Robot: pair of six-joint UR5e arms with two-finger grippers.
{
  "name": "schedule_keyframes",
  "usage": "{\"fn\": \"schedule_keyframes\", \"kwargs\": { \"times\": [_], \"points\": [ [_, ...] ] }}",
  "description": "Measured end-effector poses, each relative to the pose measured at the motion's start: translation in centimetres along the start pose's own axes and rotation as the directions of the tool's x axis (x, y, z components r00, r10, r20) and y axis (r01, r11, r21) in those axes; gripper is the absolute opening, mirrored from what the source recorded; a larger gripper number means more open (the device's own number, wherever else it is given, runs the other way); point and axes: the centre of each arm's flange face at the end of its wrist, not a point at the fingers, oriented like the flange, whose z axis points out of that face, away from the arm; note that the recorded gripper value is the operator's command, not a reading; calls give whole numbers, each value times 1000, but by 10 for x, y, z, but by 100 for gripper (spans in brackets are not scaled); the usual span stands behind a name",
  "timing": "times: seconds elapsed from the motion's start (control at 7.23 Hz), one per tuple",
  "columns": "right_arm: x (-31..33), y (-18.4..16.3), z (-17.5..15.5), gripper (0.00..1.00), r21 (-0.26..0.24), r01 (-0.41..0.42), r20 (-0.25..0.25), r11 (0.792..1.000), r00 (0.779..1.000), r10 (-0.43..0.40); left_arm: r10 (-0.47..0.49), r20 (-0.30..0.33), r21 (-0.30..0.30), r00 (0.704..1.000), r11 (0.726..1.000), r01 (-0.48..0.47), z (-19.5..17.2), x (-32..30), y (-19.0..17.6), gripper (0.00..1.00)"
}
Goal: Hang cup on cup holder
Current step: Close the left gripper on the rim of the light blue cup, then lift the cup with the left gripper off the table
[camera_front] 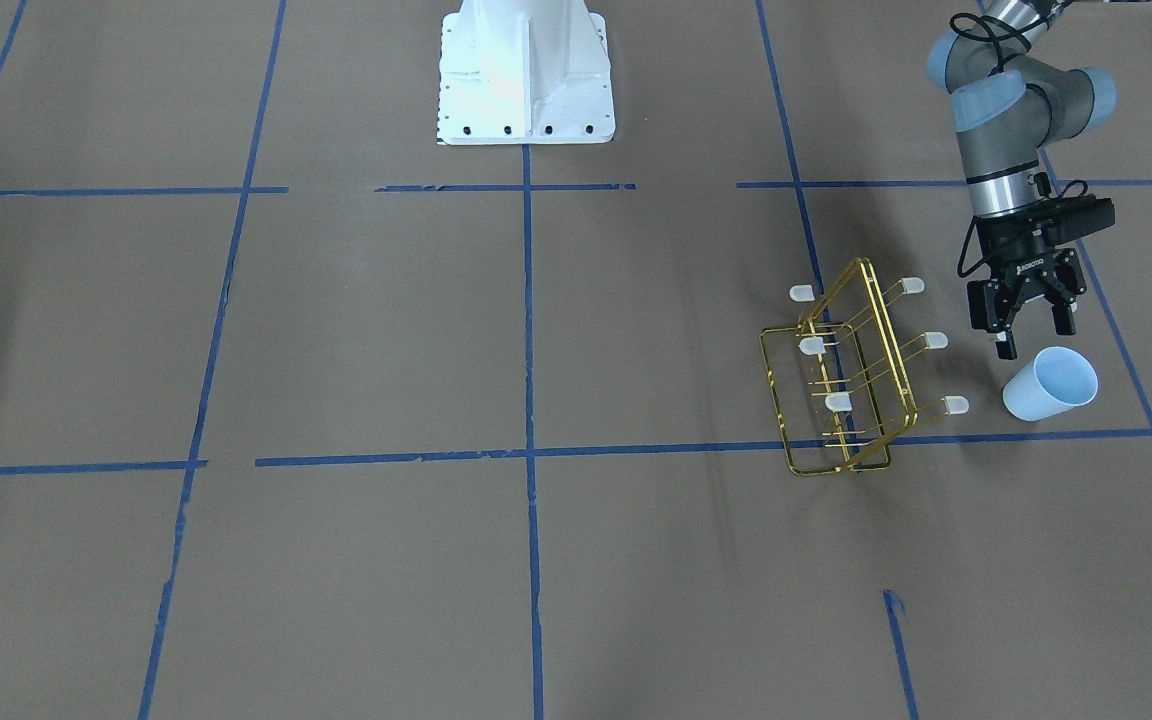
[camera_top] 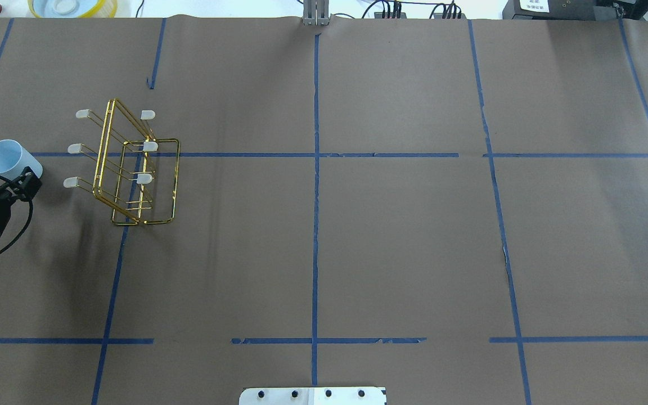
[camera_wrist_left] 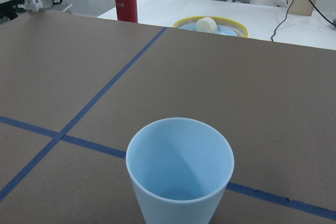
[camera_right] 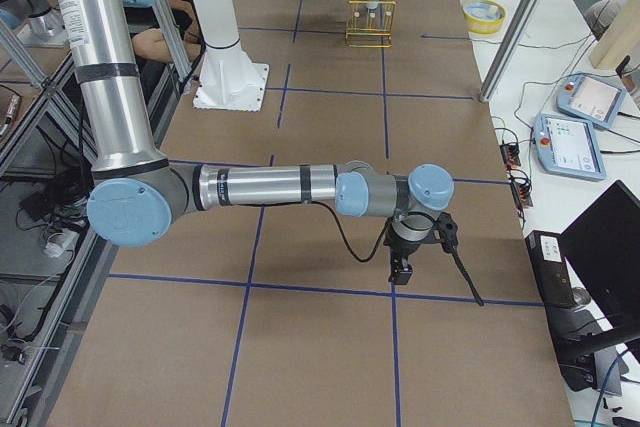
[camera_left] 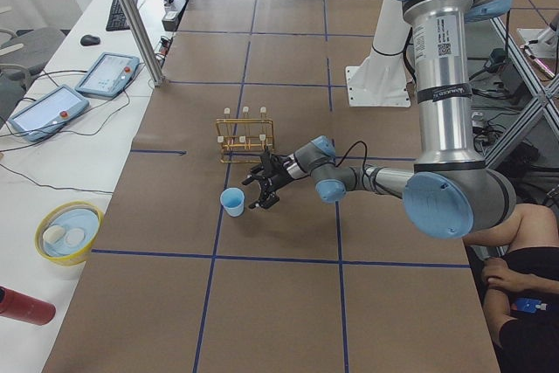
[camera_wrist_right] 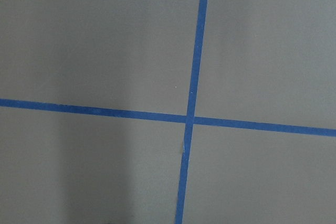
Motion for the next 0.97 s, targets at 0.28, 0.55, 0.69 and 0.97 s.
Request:
{"fn": "schedule_keyframes", "kwargs": {
  "times": [0.28, 0.55, 0.69, 0.97],
  "points": [
    [0, 0, 0, 100, 0, 0, 0, 1000, 1000, 0, -5, 26, 72, 1000, 997, 3, 19, -1, 10, 100],
    [0, 0, 0, 100, 0, 0, 0, 1000, 1000, 0, -11, 30, 84, 999, 996, 8, 26, 3, 17, 100],
    [0, 0, 0, 100, 0, 0, 0, 1000, 1000, 0, -12, 30, 85, 999, 996, 9, 29, 7, 19, 100],
    [0, 0, 0, 100, 0, 0, 0, 1000, 1000, 0, -9, 34, 84, 999, 996, 6, 39, 15, 28, 100]
  ]
}}
